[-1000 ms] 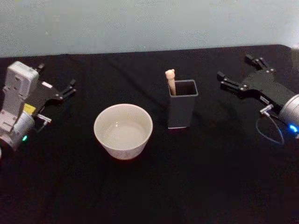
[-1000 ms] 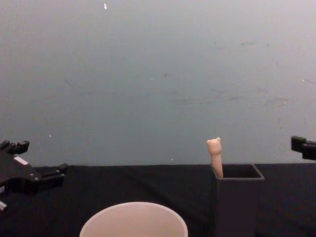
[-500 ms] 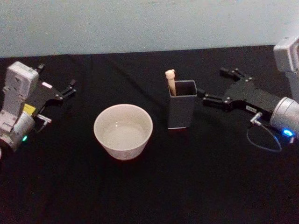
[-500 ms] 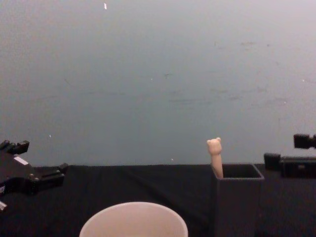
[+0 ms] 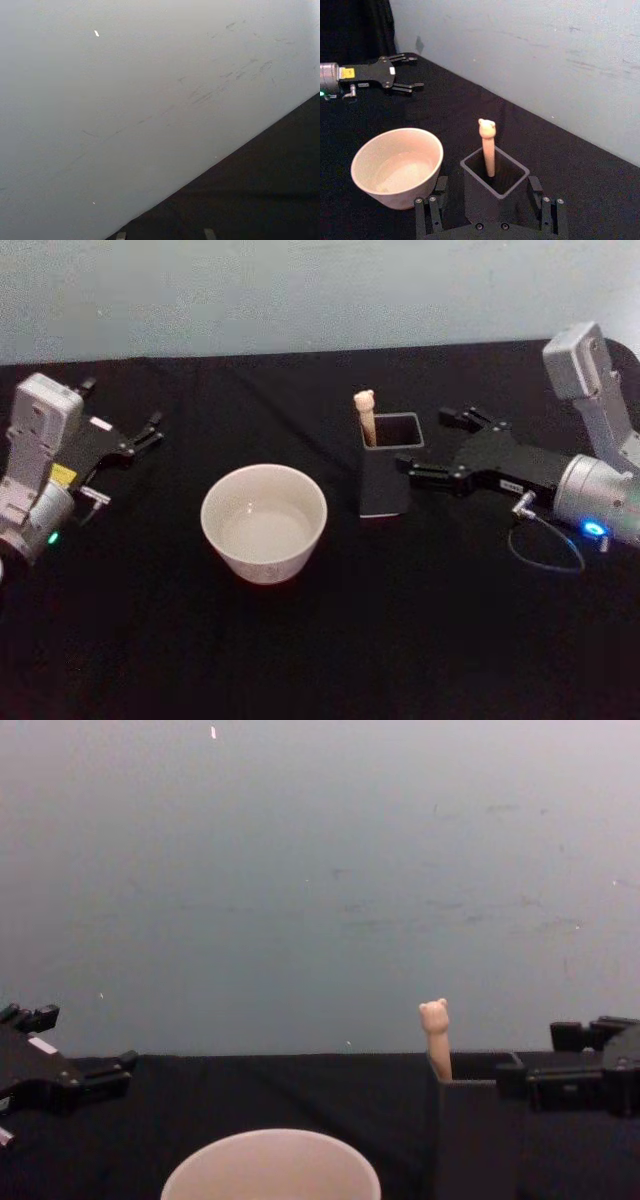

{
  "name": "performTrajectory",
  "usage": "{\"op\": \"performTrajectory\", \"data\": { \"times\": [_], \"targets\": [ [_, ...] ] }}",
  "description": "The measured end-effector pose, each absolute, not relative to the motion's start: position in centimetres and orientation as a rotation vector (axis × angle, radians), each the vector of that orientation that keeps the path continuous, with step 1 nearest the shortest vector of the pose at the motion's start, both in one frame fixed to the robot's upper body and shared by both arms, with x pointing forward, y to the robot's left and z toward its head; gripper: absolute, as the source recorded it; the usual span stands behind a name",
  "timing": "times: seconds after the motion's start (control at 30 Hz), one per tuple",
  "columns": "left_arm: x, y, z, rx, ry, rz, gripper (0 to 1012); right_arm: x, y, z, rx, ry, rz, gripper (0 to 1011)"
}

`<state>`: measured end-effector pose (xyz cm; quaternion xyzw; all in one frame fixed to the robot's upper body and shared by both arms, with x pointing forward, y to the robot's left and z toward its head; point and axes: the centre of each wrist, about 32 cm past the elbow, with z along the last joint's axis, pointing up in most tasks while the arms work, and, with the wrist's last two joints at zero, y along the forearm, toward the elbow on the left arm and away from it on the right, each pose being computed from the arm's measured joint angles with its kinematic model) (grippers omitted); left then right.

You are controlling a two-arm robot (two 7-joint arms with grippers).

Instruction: Pick up the stirring spoon with one hand, stir inside the cup, then place it back in its original position.

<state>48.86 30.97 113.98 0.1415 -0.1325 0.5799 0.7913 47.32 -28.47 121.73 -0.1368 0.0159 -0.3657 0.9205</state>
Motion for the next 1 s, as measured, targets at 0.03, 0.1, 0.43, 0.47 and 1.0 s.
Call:
{"op": "performTrajectory", "data": {
  "times": [0.03,0.1,0.43,0.47,1.0],
  "targets": [
    [48.9,31.0,114.0,0.304,-0.285,1.248,1001,47.4,-28.4,121.8,-0.282,0.033,-0.748,1002],
    [48.9,31.0,114.0,0.304,-0.285,1.248,1001,47.6,-28.3,121.9,-0.289,0.035,-0.742,1002],
    [48.9,31.0,114.0,0.304,-0.285,1.248,1001,49.0,-27.5,122.2,-0.313,0.062,-0.723,1002],
    [48.9,31.0,114.0,0.304,-0.285,1.248,1001,49.1,-27.4,122.2,-0.312,0.064,-0.723,1003],
    [48.9,31.0,114.0,0.304,-0.285,1.248,1001,51.3,-26.1,122.0,-0.295,0.026,-0.739,1002]
  ]
}}
